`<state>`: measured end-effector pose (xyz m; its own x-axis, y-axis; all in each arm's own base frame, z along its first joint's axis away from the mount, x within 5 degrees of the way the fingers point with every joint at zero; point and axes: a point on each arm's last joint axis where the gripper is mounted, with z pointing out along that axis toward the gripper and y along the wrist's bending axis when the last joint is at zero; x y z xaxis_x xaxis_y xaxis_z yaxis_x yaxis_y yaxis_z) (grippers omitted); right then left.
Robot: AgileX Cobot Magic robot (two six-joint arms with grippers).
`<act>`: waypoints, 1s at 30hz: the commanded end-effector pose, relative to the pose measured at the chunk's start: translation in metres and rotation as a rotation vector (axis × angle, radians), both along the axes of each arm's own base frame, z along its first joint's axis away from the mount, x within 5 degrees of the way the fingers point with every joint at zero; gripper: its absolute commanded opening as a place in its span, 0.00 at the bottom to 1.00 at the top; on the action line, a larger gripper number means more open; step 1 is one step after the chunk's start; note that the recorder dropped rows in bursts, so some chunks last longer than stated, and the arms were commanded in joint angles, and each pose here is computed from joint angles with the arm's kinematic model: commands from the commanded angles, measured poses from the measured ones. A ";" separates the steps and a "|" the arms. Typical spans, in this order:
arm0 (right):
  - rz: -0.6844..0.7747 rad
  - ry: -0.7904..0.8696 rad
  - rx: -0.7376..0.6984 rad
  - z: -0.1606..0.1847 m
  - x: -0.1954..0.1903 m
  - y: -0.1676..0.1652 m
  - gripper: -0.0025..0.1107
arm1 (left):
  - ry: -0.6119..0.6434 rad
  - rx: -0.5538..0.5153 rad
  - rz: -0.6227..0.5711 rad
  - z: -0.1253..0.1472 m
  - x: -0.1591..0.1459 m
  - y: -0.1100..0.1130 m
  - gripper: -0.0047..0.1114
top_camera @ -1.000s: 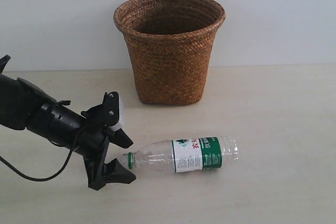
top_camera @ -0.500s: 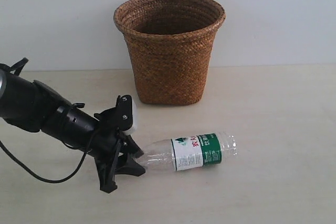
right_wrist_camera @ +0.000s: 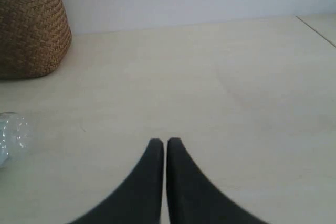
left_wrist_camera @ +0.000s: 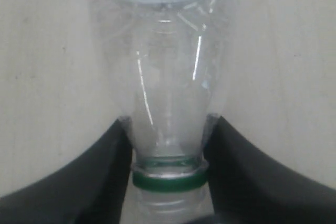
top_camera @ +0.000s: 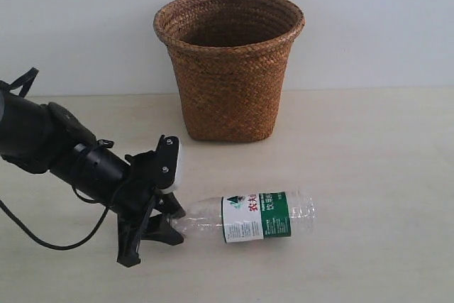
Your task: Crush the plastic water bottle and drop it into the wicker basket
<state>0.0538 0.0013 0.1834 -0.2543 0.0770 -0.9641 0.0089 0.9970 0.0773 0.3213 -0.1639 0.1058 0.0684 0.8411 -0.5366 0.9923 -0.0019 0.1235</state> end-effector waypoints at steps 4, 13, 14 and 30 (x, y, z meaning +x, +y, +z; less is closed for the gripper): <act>-0.006 -0.031 -0.068 0.002 0.000 -0.002 0.02 | -0.031 0.008 -0.049 0.017 -0.005 0.000 0.07; -0.014 -0.471 -0.148 0.041 0.001 -0.001 0.02 | 0.014 0.122 -0.031 0.014 -0.009 0.010 0.07; -0.017 -0.545 -0.155 0.048 -0.001 -0.001 0.02 | 0.018 0.121 -0.024 0.014 -0.009 0.010 0.07; 0.073 0.413 -0.076 0.095 0.135 0.007 0.02 | 0.038 0.119 0.026 0.014 -0.008 0.010 0.07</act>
<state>0.1708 0.0020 0.2738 -0.3994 0.1898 -0.8969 0.0649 0.9817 0.1788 0.3150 -0.1529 0.1189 0.0251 0.8982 -0.4390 0.9959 0.0156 0.0888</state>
